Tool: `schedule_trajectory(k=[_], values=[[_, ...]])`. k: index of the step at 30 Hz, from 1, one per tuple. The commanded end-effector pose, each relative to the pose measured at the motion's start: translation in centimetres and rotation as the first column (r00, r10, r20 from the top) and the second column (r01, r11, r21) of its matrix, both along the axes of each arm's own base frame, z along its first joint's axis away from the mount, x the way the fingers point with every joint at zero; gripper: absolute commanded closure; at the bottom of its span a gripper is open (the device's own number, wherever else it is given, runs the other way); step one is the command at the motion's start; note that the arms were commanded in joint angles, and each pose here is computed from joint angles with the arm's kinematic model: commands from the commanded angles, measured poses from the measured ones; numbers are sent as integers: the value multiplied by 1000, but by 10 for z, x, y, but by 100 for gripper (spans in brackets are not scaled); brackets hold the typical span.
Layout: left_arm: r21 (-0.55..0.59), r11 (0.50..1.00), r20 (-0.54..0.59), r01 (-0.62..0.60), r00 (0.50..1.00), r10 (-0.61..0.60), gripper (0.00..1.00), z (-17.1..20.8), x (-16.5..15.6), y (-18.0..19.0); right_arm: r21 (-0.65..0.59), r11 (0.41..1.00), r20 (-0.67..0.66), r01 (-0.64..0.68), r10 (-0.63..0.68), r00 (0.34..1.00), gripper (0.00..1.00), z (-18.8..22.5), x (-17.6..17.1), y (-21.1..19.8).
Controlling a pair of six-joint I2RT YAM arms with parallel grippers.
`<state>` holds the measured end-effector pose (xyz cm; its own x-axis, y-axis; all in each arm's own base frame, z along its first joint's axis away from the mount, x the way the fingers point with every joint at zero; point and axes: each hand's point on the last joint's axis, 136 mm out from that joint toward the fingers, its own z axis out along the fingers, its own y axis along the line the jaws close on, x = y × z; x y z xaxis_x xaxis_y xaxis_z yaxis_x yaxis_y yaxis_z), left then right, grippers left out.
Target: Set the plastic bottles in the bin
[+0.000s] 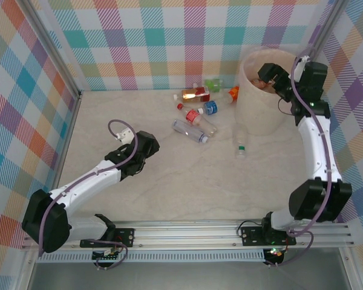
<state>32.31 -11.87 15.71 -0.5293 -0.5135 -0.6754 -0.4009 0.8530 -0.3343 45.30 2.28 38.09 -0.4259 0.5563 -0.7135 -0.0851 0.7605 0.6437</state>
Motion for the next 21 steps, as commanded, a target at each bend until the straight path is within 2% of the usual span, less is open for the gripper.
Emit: schedule_trajectory(k=[1, 11, 21], values=[[-48, 999, 27, 5, 1000, -4, 0, 13, 13, -9, -2, 998, 93, -70, 69, 993, 0, 20, -23, 17], [-73, 997, -26, 26, 999, -28, 0, -1, 19, -23, -39, 974, 61, -223, 225, 972, 0, -24, -68, 65], [-141, 986, -84, 88, 991, -101, 0, -15, 27, -50, -58, 952, 21, -302, 303, 953, 0, -66, -71, 107]])
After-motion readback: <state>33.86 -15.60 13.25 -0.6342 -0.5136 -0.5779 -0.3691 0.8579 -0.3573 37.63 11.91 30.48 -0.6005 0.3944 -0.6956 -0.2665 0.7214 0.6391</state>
